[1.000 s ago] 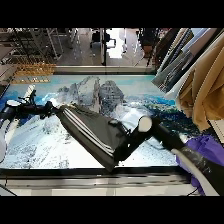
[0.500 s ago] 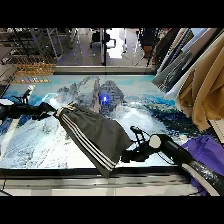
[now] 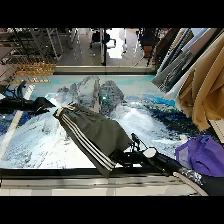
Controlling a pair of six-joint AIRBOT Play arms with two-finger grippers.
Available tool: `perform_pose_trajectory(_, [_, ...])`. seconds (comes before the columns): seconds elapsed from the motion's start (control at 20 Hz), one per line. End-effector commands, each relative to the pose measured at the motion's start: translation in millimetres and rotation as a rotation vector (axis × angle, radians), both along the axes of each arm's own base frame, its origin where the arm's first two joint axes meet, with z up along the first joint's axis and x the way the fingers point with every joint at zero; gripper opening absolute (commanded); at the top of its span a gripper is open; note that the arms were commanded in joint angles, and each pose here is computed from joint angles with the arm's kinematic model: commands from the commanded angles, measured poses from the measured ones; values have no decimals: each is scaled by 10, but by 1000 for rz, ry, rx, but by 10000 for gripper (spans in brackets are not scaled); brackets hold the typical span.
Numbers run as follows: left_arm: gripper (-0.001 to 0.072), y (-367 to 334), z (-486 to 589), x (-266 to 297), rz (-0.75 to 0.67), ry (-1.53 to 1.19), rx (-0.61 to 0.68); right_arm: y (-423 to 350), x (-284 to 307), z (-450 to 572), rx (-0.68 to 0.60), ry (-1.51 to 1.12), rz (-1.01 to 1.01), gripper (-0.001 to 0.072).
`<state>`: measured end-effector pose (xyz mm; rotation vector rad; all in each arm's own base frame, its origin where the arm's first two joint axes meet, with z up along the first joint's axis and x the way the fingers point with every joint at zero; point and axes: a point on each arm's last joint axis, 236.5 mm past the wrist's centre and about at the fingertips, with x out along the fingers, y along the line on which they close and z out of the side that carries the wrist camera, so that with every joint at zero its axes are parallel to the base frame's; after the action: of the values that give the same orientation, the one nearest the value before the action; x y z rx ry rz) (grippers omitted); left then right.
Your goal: Fold the clothes and pants, and hang the long-sleeved shirts on hangers.
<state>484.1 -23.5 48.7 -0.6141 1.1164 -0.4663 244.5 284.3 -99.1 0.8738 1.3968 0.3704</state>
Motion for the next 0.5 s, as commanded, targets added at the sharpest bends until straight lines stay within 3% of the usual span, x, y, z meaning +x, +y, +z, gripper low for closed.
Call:
perform_pose_trajectory(0.0, [561,-381,20,-226,-128,52,-21,-107,114,-189,-68,-32,-49,168])
perform_pose_trajectory(0.1, [399,-620,18,-309,-192,65,-24,-258,228,-94,-100,-101,-28,16])
perform_pose_trajectory(0.3, [97,-1024,-71,-370,-277,74,-10,-782,376,210,-209,-214,9,14])
perform_pose_trajectory(0.35, [46,-1124,-131,-393,-299,87,-12,-1039,358,219,-280,-213,23,14])
perform_pose_trajectory(0.45, [46,-1283,-337,-452,-344,129,4,-1687,243,176,-450,-150,20,13])
